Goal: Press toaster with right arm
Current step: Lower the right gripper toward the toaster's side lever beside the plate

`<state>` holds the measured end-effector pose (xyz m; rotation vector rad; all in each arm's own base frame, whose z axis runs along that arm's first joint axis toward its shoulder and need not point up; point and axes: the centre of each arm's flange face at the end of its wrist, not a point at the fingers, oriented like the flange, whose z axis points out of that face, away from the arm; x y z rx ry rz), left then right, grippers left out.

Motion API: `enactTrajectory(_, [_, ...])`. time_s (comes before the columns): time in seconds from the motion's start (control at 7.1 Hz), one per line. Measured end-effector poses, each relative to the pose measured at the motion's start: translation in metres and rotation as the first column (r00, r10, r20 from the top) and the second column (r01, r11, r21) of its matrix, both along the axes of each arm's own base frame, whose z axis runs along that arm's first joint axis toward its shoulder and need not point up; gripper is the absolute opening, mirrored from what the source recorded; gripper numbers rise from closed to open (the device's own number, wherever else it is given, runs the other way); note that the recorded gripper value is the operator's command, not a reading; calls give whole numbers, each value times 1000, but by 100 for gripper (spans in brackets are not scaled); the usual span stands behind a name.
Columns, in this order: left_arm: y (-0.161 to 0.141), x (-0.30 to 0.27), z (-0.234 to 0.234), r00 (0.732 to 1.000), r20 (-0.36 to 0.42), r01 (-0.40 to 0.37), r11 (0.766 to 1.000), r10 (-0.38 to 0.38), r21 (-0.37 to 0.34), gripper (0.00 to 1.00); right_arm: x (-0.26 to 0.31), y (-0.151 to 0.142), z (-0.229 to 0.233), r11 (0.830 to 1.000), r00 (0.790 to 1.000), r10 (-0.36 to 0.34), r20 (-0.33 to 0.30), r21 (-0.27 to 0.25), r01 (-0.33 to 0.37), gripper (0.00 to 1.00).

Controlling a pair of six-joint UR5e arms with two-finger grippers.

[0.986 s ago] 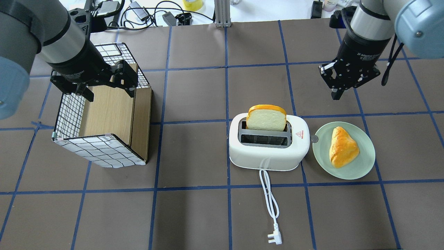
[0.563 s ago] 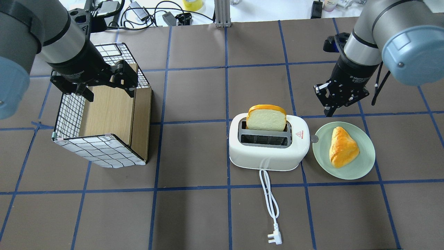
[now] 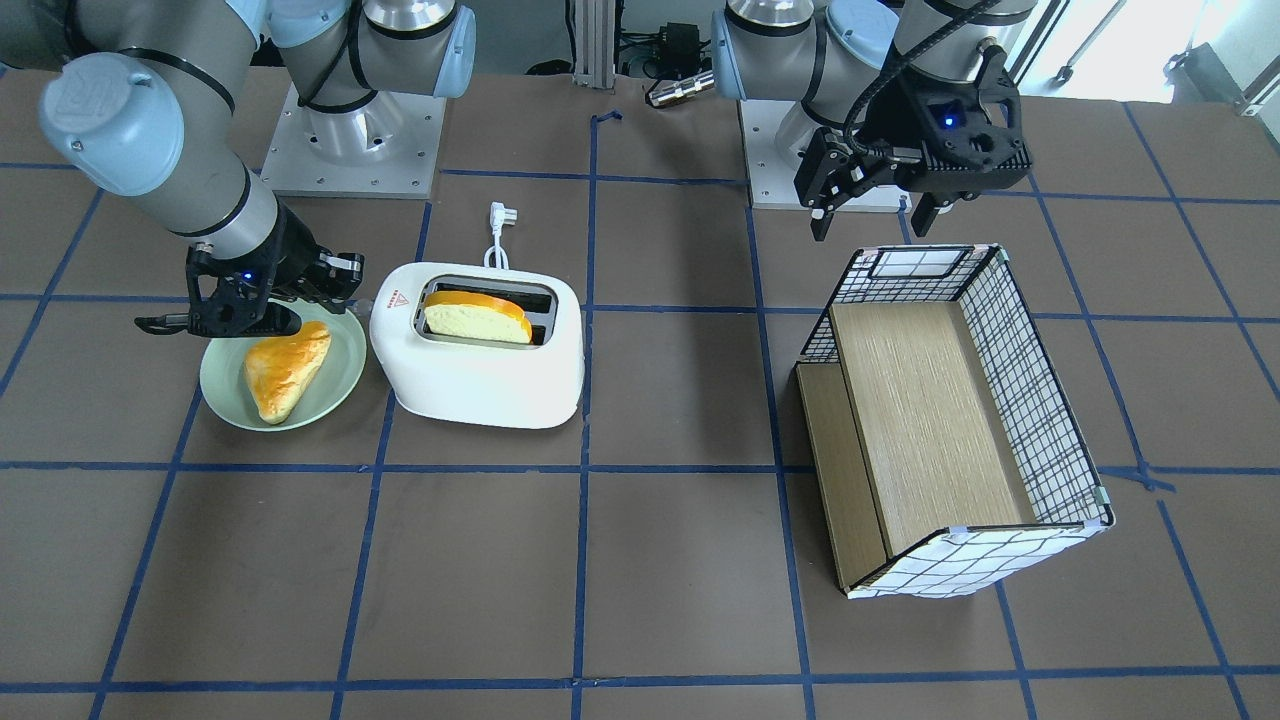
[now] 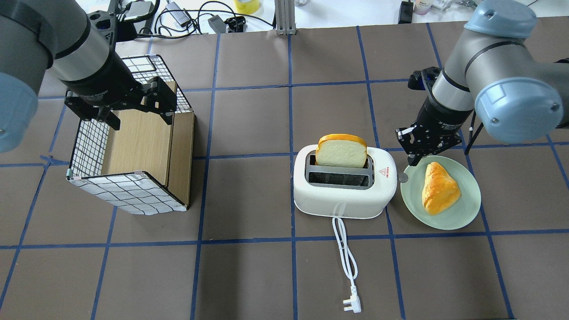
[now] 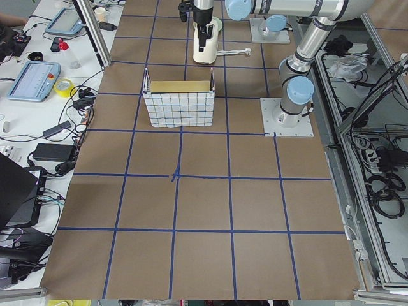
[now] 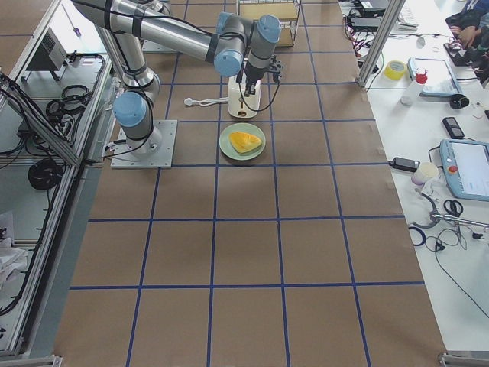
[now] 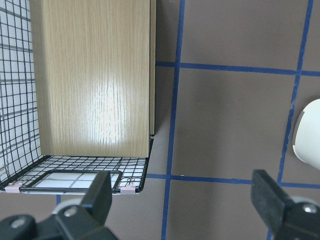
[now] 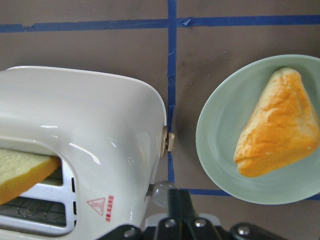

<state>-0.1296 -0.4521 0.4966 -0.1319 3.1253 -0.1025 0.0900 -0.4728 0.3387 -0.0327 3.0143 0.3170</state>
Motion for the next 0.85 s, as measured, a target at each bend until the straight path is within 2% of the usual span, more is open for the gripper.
enactTrajectory(0.28, [0,0,0,1000,0,0,1000,0,0,100,0,5,-6,999,999,33,30,39,-34,0])
enactTrajectory(0.85, [0,0,0,1000,0,0,1000,0,0,100,-18,4,-10,997,986,-58,155,53,50,0])
